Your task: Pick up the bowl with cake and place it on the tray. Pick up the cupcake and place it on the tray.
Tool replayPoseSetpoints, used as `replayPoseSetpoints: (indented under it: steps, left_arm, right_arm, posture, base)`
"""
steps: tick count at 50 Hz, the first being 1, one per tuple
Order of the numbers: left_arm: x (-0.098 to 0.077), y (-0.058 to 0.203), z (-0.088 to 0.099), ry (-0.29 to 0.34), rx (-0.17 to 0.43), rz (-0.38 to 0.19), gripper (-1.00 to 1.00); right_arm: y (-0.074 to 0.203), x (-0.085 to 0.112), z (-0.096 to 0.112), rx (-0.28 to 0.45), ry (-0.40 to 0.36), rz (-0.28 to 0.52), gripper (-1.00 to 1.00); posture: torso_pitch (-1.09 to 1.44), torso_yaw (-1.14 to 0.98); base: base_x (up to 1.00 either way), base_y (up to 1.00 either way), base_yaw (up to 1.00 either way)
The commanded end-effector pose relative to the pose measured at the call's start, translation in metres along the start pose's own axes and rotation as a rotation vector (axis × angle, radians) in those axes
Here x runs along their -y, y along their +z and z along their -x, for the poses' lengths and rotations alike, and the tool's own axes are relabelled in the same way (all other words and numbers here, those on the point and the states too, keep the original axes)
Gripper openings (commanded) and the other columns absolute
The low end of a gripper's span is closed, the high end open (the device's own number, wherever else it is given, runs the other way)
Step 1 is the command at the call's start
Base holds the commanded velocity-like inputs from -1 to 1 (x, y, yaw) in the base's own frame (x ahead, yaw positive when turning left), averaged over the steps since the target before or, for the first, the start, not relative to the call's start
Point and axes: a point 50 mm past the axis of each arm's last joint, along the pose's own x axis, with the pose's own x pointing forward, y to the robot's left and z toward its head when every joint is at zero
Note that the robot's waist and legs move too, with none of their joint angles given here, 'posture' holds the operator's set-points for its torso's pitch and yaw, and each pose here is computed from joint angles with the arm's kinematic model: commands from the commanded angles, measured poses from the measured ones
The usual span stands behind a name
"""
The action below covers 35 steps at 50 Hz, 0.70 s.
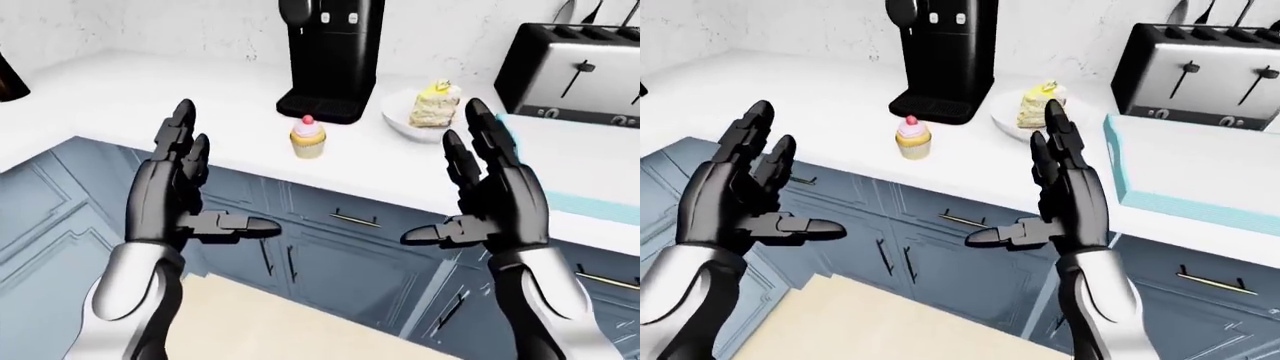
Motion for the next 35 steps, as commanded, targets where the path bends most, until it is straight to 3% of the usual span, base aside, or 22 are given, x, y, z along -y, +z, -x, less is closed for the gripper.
replayPoseSetpoints:
  steps: [1,12,24,35]
  left_arm:
    - [-0.003,0.011,0.002,0.022,0.076,-0.016,1.00]
    - [-0.004,0.011,0.002,0.025,0.079,-0.015,1.00]
    - [-0.004,0.013,0.003,0.024,0.083,-0.017,1.00]
    - [-0.004,0.016,0.004,0.023,0.089,-0.016,1.00]
  right_arm:
    - [0.012,-0.005,0.000,0.072,0.028,-0.001,1.00]
    - [0.021,-0.004,0.004,0.098,0.028,-0.005,1.00]
    - [0.037,0.002,0.011,0.138,0.016,-0.024,1.00]
    - [0.049,0.003,0.019,0.160,-0.004,-0.002,1.00]
  posture:
    - [0.00,0.00]
    - [0.00,0.00]
    - [0.00,0.00]
    - [0.00,0.00]
  base:
    - [0.62,0.00,0.00]
    - [0.58,0.00,0.00]
    - [0.02,0.00,0.00]
    - [-0.19,0.00,-0.99]
